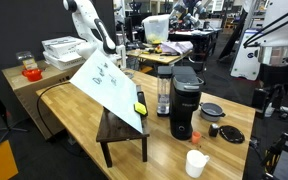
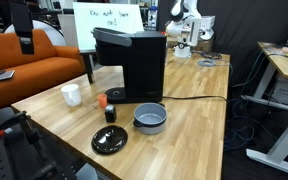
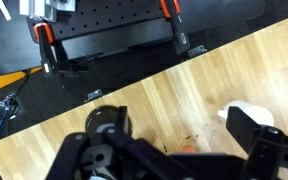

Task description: Place the lid on the small pot

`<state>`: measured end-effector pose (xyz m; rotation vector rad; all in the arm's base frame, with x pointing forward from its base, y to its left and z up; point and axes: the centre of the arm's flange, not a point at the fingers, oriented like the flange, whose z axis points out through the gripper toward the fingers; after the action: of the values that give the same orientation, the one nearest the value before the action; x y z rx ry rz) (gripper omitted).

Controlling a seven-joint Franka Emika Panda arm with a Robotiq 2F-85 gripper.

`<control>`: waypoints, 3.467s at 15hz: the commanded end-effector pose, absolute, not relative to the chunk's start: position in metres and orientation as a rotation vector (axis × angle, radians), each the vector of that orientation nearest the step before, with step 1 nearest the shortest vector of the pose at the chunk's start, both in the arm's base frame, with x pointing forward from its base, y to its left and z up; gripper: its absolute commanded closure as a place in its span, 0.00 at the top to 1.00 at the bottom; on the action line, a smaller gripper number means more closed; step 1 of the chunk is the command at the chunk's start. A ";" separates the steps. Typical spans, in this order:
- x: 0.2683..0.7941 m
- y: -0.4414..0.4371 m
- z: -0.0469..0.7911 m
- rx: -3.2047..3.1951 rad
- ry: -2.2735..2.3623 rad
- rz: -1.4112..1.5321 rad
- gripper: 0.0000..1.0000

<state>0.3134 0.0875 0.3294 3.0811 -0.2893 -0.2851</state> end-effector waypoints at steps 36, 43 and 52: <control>0.332 0.028 0.238 2.973 -0.465 -0.317 1.00; 0.348 0.000 0.166 2.952 -0.674 -0.274 1.00; 0.350 -0.013 0.150 2.947 -0.748 -0.329 1.00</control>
<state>0.3500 -0.0126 0.1504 2.9474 -0.7477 -0.3289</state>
